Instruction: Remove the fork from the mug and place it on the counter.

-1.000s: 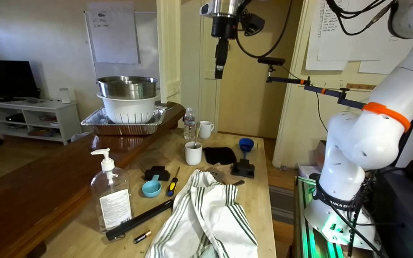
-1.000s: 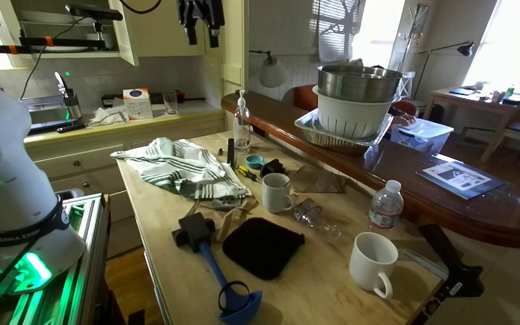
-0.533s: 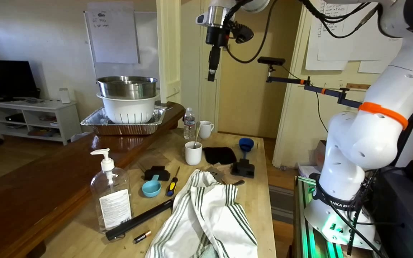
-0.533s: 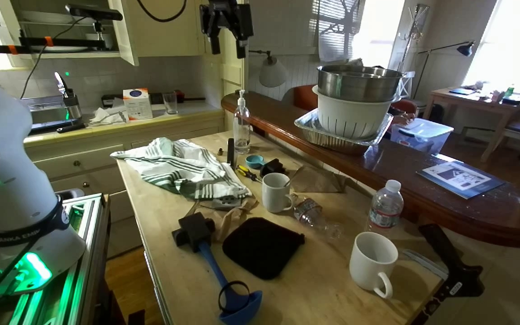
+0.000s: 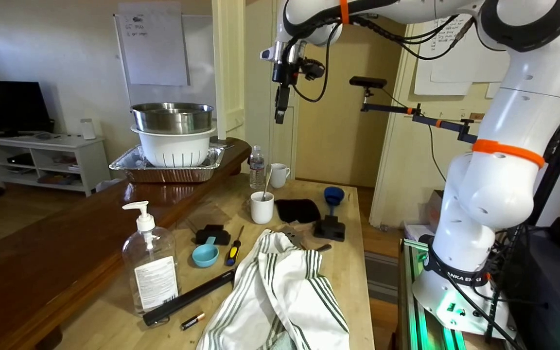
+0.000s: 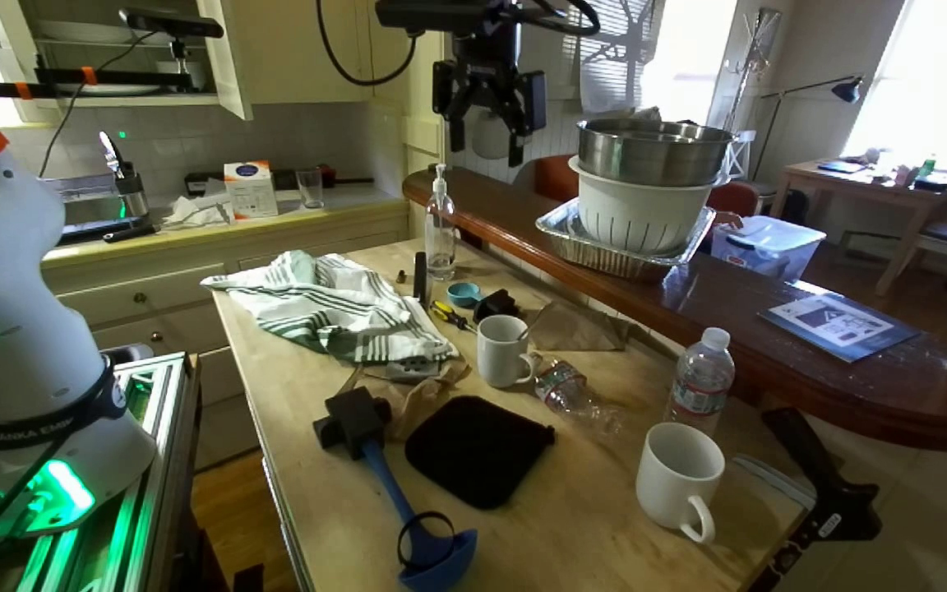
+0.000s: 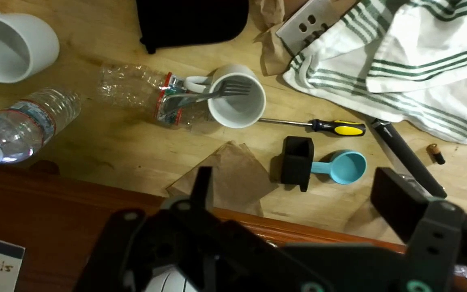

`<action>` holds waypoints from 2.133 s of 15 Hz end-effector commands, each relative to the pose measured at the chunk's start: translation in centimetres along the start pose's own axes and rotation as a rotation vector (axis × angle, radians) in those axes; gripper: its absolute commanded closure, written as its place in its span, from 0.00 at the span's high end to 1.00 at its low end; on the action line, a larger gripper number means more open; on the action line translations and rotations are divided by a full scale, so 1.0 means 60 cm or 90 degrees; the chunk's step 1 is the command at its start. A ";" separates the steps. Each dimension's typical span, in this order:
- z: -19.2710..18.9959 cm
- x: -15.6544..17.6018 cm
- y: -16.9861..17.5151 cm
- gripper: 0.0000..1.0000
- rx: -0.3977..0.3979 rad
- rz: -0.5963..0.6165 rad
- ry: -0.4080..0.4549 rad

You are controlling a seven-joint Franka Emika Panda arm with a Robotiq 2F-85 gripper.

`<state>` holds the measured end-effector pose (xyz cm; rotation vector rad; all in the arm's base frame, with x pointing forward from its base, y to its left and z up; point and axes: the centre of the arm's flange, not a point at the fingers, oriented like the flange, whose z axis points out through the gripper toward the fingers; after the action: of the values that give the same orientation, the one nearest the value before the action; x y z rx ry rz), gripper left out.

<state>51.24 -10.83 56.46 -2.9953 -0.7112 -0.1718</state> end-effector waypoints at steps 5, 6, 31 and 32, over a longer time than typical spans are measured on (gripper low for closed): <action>0.065 0.003 0.103 1.00 0.097 0.071 -0.033; 0.066 -0.007 0.080 1.00 0.053 0.034 -0.019; 0.251 -0.003 0.217 1.00 0.142 0.156 0.042; 0.260 0.000 0.218 1.00 0.145 0.166 0.042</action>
<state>57.30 -21.16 41.99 -2.8348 -0.3860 -0.1357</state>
